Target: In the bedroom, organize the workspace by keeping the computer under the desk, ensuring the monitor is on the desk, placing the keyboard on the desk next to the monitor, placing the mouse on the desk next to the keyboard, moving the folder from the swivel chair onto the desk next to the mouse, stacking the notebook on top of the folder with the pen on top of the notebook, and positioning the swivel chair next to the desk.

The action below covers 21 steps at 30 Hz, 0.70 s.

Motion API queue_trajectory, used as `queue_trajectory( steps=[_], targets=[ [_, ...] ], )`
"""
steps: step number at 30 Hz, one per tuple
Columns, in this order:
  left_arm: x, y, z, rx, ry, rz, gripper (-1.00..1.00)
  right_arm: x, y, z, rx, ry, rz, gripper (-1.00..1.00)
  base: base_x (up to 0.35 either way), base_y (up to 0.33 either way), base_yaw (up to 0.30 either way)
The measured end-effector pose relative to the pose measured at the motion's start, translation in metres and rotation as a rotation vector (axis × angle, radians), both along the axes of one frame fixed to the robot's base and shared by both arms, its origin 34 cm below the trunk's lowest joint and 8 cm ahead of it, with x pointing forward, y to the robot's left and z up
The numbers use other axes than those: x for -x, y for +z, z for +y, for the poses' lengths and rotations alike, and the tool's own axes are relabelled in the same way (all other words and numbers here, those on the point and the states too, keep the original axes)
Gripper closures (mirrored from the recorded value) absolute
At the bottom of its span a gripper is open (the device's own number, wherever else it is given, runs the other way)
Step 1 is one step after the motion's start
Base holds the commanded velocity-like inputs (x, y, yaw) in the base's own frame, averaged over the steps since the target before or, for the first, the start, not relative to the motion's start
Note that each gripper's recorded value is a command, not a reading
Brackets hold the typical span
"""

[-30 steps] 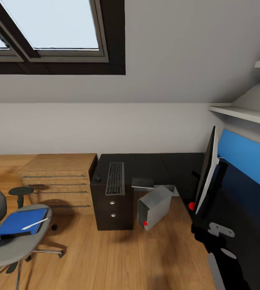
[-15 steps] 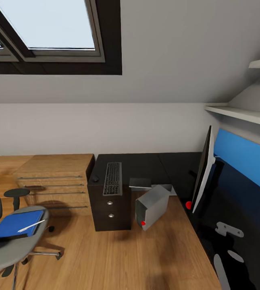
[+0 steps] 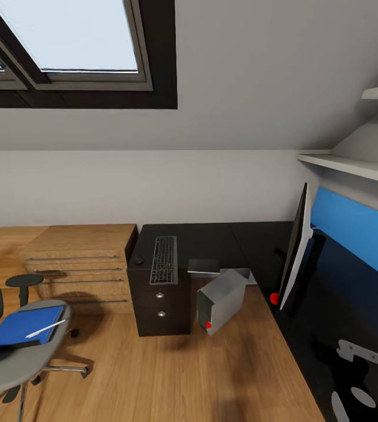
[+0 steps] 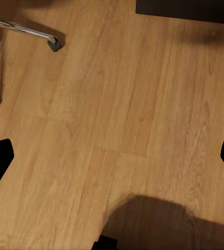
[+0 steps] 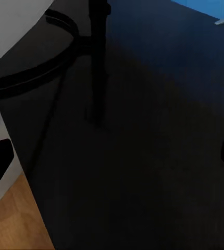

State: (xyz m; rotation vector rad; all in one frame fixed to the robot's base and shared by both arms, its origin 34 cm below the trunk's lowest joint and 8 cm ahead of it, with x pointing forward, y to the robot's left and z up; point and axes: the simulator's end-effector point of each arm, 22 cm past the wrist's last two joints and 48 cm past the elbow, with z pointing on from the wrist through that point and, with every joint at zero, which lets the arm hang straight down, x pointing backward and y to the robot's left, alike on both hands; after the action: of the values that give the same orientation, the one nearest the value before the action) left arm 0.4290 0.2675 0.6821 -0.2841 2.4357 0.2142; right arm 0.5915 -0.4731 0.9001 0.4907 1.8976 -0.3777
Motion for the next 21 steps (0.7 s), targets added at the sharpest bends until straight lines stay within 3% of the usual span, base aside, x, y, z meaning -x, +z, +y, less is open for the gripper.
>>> queue_trajectory(
  steps=[6, 11, 17, 21],
  targets=[
    [0.0, 0.0, 0.0, 0.0, -0.001, 0.003, -1.0, 0.006, -0.009, -0.01, 0.009, -0.01, 0.018, -1.0, 0.0, 0.0, 0.0],
    [0.001, -0.001, -0.001, 0.001, -0.002, 0.004, -1.0, 0.007, -0.016, -0.033, 0.034, -0.027, 0.036, -1.0, 0.0, 0.0, 0.0],
    [0.001, -0.001, 0.0, 0.0, -0.002, 0.004, -1.0, -0.003, 0.001, -0.044, 0.091, -0.029, -0.062, -1.0, 0.0, 0.0, 0.0],
    [0.001, -0.001, 0.0, 0.0, -0.002, 0.004, -1.0, -0.018, 0.012, -0.046, 0.1, -0.033, -0.107, -1.0, 0.0, 0.0, 0.0]
  ],
)
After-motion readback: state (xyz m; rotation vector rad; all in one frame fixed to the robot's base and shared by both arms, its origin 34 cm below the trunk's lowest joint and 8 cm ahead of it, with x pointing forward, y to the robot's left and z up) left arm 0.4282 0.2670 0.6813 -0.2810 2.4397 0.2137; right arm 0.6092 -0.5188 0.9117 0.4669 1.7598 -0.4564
